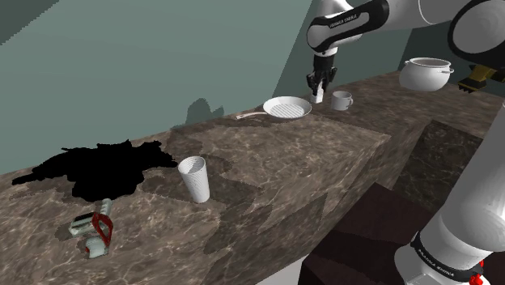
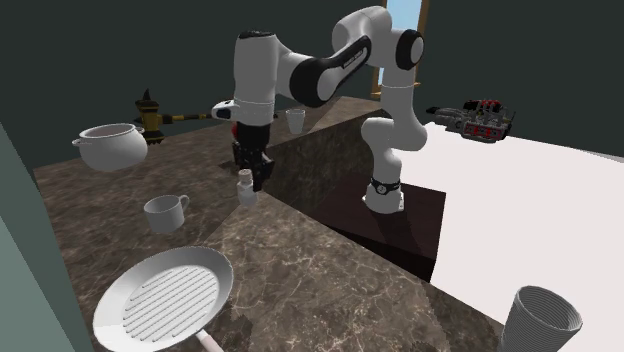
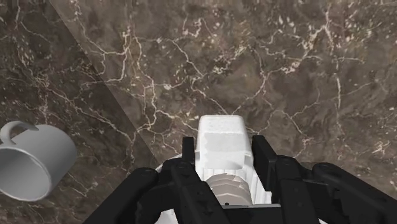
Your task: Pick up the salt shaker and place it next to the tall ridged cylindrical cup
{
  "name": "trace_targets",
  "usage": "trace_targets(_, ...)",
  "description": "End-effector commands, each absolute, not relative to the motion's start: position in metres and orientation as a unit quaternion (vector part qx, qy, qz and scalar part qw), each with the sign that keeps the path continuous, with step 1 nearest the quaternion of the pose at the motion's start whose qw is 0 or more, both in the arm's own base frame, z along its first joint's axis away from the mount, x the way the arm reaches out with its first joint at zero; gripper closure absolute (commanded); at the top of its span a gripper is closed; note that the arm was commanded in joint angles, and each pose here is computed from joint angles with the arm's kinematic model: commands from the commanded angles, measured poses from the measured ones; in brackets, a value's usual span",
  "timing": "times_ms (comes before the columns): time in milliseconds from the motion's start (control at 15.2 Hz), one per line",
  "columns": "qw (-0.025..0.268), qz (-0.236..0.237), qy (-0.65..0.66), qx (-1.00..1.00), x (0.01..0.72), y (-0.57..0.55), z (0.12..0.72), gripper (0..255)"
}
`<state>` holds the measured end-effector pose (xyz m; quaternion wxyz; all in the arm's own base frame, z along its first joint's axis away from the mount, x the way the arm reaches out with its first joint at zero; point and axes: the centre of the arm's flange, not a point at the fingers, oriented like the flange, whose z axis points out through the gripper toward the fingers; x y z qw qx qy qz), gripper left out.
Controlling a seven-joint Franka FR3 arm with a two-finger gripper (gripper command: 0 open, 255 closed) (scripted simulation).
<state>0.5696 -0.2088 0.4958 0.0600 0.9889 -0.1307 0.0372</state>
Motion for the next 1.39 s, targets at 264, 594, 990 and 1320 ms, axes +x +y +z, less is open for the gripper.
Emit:
trace_targets(264, 0.06, 0.037, -0.131, 0.989, 0.57, -0.209, 0.528, 255)
trace_targets(594, 0.06, 0.037, -0.131, 0.989, 0.57, -0.209, 0.554, 255)
trace_targets(990, 0.06, 0.037, -0.131, 0.989, 0.571, -0.157, 0.563, 255)
trace_targets(1320, 0.06, 0.037, -0.131, 0.989, 0.572, -0.091, 0.563, 255)
